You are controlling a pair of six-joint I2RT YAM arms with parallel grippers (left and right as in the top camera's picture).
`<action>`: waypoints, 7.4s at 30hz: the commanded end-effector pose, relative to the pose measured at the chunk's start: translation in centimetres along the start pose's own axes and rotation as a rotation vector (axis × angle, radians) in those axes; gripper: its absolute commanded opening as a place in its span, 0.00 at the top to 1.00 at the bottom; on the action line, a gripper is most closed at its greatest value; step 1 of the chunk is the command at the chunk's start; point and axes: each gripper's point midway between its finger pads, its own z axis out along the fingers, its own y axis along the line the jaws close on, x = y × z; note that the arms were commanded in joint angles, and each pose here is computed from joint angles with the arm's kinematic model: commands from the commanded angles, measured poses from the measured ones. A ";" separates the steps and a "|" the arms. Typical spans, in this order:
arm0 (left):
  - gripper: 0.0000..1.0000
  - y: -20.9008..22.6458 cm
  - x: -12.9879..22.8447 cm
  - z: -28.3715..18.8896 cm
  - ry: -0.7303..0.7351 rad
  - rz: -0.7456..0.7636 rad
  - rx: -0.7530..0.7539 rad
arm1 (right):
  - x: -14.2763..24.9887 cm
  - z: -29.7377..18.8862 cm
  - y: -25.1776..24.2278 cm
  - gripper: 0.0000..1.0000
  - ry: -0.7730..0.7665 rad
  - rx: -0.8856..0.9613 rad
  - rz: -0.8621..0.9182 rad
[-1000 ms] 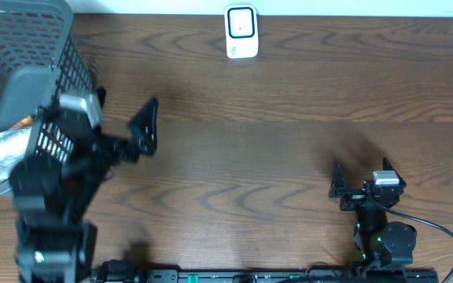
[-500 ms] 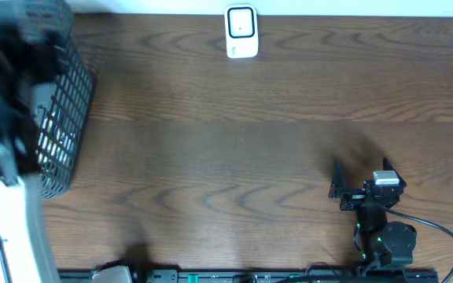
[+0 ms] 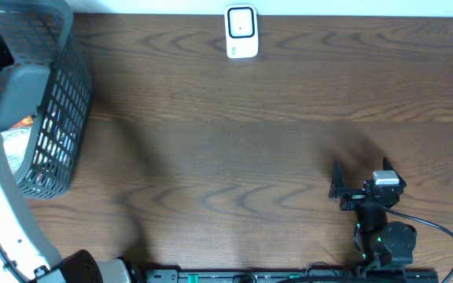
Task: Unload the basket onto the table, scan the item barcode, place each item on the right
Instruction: 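Move the left gripper into the grey basket toward the white snack bag, then grasp the white snack bag with the left gripper and lift it out, then carry the bag to the table centre and release it near the scanner, then reach the left gripper into the basket and grasp the orange package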
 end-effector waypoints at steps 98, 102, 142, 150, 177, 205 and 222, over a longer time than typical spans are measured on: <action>0.93 -5.8 -3.7 -12.1 -0.032 -0.828 0.489 | 0.1 0.0 -0.1 0.01 0.001 0.005 -0.012; 0.93 -12.8 -2.7 -14.4 0.037 -0.635 0.650 | 0.1 0.0 -0.1 0.01 0.001 0.005 -0.012; 0.24 -45.1 17.4 -9.8 0.378 0.292 0.811 | 0.1 0.0 -0.1 0.01 0.001 0.005 -0.012; 0.24 -31.2 4.8 -8.6 0.160 0.010 0.687 | 0.1 0.0 -0.1 0.01 0.001 0.005 -0.012; 0.20 2.8 8.3 3.1 0.304 -0.213 -0.071 | 0.1 0.0 -0.1 0.01 0.001 0.005 -0.012; 0.33 1.8 26.1 16.9 0.818 0.408 0.095 | 0.1 0.0 -0.1 0.01 0.001 0.005 -0.012; 0.33 0.3 26.9 19.3 0.751 0.626 0.263 | 0.1 0.0 -0.1 0.01 0.001 0.005 -0.012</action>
